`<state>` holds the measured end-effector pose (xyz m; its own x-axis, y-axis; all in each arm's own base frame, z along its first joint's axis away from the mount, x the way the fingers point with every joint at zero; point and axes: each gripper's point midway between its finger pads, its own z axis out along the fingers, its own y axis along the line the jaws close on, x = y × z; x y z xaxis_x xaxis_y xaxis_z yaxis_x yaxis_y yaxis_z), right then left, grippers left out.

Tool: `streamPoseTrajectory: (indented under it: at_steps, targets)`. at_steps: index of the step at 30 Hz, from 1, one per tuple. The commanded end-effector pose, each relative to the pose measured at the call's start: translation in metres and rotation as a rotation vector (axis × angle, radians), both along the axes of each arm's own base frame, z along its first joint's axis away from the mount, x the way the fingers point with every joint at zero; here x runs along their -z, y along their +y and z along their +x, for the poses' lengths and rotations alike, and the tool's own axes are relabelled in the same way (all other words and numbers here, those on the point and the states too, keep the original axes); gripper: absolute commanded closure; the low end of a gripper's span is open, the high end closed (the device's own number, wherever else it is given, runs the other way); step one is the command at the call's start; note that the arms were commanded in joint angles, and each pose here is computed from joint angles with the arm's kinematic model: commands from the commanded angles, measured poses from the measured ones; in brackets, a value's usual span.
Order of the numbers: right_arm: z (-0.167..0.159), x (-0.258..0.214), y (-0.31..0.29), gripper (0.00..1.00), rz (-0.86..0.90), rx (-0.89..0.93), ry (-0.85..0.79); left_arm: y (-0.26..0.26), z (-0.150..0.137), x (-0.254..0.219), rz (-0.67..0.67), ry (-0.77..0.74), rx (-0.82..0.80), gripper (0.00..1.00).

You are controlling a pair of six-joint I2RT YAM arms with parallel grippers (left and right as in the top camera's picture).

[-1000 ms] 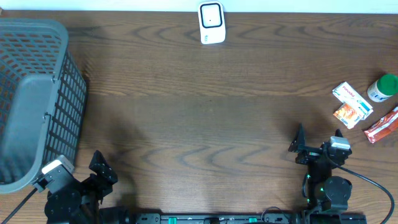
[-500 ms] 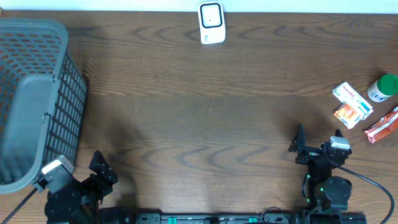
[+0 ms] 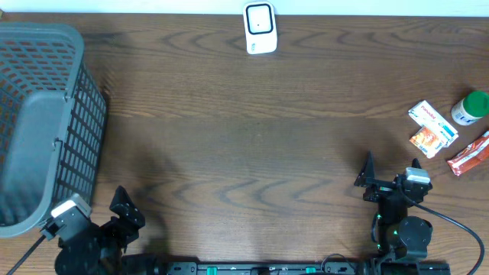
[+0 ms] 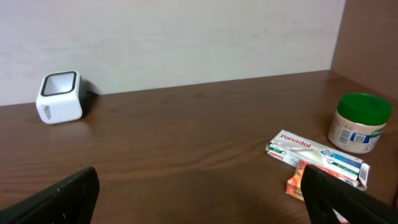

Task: Scan the item barcode

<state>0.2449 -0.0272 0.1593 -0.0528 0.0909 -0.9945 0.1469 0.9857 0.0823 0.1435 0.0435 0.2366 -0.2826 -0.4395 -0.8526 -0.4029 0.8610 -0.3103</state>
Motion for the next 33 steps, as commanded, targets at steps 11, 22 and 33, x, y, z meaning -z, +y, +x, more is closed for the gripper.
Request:
streamPoseTrajectory:
  at_steps: [11, 22, 33]
  targets:
    - [0.000, 0.000, -0.001, 0.01, -0.016, 0.000, 0.001, -0.019, 0.083, 0.026, -0.010, -0.389, 0.131, 0.13]
    - [0.000, 0.000, -0.001, 0.01, -0.016, 0.000, 0.001, -0.017, 0.096, 0.096, 0.055, -0.262, 0.146, 0.13]
    - [0.000, 0.000, -0.001, 0.01, -0.016, 0.000, 0.001, -0.019, 0.098, 0.101, 0.142, -0.244, 0.187, 0.13]
